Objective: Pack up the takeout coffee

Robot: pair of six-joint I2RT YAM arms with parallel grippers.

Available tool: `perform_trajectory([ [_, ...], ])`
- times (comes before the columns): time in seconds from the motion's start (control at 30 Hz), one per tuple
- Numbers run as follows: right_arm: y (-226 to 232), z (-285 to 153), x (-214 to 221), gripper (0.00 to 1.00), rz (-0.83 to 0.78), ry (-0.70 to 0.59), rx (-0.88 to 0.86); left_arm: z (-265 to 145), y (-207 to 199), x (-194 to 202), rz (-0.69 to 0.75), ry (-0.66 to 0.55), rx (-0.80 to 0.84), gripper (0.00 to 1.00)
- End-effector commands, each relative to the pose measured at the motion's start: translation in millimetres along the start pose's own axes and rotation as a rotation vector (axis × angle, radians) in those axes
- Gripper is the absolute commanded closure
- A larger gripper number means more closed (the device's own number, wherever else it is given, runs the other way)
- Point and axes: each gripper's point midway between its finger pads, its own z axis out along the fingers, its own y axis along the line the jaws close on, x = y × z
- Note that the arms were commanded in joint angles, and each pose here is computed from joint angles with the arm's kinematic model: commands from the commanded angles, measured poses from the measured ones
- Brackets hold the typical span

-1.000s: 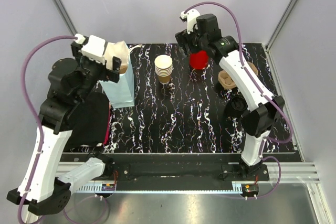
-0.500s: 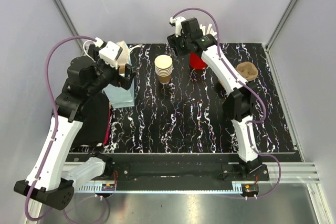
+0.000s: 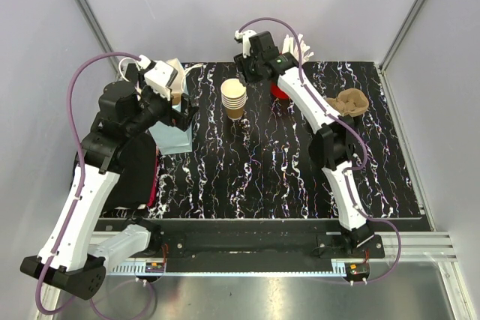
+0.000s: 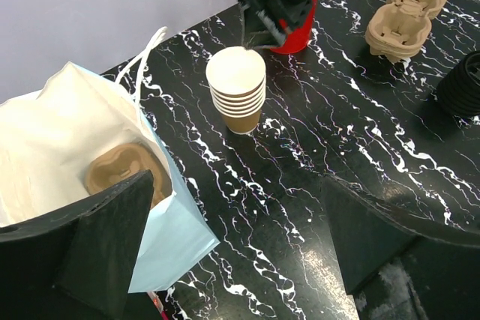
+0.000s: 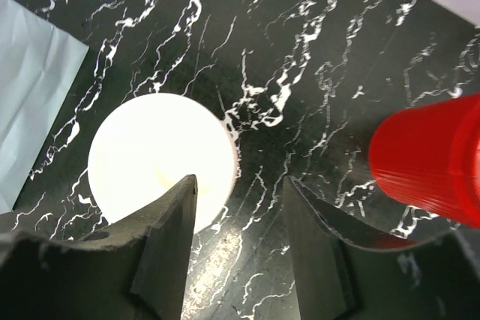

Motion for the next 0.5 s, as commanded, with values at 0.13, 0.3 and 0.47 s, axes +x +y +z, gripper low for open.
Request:
perform_trajectory([
  [0.13, 17, 7, -9, 0.52, -0.028, -0.034, 0.004, -6, -7, -19, 0.007, -0.078, 0.038, 0.01],
  [0.3, 19, 10, -5, 0.6, -0.038, -0.023, 0.002, -9, -10, -21, 0.006, -0.088, 0.048, 0.01],
  [0.47, 16, 10, -5, 0.65, -0.042, -0.023, 0.022, -9, -10, -21, 0.007, -0.087, 0.049, 0.01],
])
